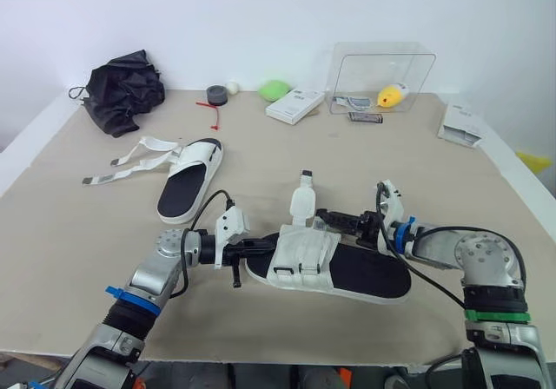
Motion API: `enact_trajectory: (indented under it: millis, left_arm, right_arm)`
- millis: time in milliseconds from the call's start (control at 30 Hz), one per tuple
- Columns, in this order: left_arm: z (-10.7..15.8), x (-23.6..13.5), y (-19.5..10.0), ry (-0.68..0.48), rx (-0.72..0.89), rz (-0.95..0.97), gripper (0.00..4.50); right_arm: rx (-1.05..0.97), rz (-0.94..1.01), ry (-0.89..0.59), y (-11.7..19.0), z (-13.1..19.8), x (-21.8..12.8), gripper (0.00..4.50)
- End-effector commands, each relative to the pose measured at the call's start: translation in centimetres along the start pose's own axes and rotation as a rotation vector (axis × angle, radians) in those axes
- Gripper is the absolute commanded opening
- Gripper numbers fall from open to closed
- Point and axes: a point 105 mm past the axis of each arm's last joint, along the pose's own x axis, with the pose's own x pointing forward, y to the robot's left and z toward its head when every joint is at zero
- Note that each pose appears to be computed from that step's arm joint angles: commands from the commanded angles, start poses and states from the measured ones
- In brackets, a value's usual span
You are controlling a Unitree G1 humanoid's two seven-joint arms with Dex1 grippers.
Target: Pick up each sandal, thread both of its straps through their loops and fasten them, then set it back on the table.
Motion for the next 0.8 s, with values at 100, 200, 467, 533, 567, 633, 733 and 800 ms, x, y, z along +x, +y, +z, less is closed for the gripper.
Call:
enact_trajectory:
  millis: [100, 200, 467, 533, 567, 633, 733, 800]
  left_arm:
    - [-7.3, -1.1, -1.2, 0.24, -0.203, 0.032, 0.0]
    - [-7.3, -1.0, -1.2, 0.24, -0.203, 0.031, 0.0]
    - [-7.2, -0.8, -1.2, 0.234, -0.202, 0.029, 0.0]
    - [-7.2, -0.8, -1.1, 0.232, -0.203, 0.033, 0.0]
    - [-7.2, -0.8, -1.2, 0.232, -0.203, 0.034, 0.0]
    - [-7.2, -0.8, -1.2, 0.232, -0.204, 0.035, 0.0]
    - [-7.2, -0.8, -1.2, 0.231, -0.205, 0.037, 0.0]
    - [-7.3, -0.9, -1.2, 0.232, -0.204, 0.039, 0.0]
  right_arm:
    - [-0.004, 0.175, -0.223, 3.0, 7.1, -3.2, 2.91]
    - [-0.007, 0.232, -0.218, 4.1, 8.3, -3.7, 2.91]
    - [-0.196, 0.138, -0.034, 4.8, 7.5, -1.2, 2.91]
    - [-0.24, 0.136, 0.015, 4.7, 6.9, -0.7, 2.91]
    - [-0.258, 0.129, 0.04, 4.5, 6.5, -0.4, 2.91]
    - [-0.263, 0.111, 0.097, 3.9, 5.8, 0.2, 2.91]
    - [-0.257, 0.105, 0.161, 3.3, 5.2, 0.9, 2.91]
    - [-0.264, 0.121, 0.195, 3.5, 5.0, 1.5, 2.91]
